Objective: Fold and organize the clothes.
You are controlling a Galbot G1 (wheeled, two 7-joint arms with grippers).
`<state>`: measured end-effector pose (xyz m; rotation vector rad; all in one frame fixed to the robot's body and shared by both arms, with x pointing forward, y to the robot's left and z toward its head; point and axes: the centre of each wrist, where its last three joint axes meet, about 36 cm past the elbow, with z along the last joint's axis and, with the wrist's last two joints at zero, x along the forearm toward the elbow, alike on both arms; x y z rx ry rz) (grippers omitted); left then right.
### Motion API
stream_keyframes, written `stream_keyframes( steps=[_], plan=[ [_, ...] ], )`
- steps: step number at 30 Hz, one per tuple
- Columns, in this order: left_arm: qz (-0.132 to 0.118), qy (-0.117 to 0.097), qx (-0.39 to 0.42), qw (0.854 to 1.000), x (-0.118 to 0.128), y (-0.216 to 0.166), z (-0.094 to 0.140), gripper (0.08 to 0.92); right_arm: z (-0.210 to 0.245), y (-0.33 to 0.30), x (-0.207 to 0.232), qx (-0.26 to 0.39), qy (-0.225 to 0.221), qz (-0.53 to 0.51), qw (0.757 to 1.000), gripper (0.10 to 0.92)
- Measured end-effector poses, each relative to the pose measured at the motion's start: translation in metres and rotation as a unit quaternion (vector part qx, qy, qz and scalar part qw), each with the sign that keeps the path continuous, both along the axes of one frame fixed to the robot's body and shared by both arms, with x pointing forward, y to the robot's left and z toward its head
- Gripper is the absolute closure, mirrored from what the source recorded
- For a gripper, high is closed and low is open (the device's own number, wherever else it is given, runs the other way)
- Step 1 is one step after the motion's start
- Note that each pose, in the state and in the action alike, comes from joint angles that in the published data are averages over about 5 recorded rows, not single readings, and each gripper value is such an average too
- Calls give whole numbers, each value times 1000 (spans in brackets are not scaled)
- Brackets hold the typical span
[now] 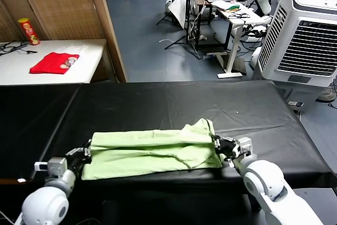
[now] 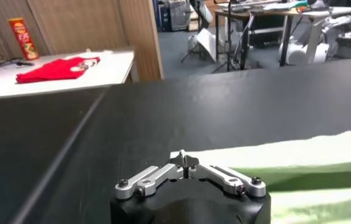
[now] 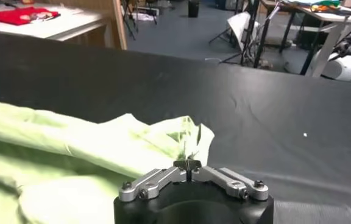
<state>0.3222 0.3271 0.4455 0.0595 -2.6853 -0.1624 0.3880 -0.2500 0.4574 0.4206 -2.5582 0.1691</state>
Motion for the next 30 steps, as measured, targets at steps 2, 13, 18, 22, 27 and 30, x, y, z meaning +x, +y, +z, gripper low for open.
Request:
stream_keyframes(
  steps=[2, 13, 18, 22, 27, 30],
  plan=[
    [0, 3, 0, 1000, -3, -1, -1, 870, 0, 1, -2, -2, 4, -1, 1000, 897],
    [-8, 12, -5, 1000, -13, -11, 8, 593, 14, -4, -6, 11, -12, 0, 1000, 385],
    [4, -2, -11, 1000, -6, -10, 11, 330, 19, -3, 6, 33, -52, -6, 998, 239],
    [24, -11, -28, 999, 14, -3, 8, 213, 18, 6, 27, 28, -73, -16, 997, 225],
    [33, -7, -61, 998, 43, 5, -3, 202, 6, 20, 56, 22, -77, -21, 997, 224],
    [35, 0, -77, 996, 58, 8, -12, 201, -4, 24, 70, 19, -70, -24, 997, 224]
  ],
)
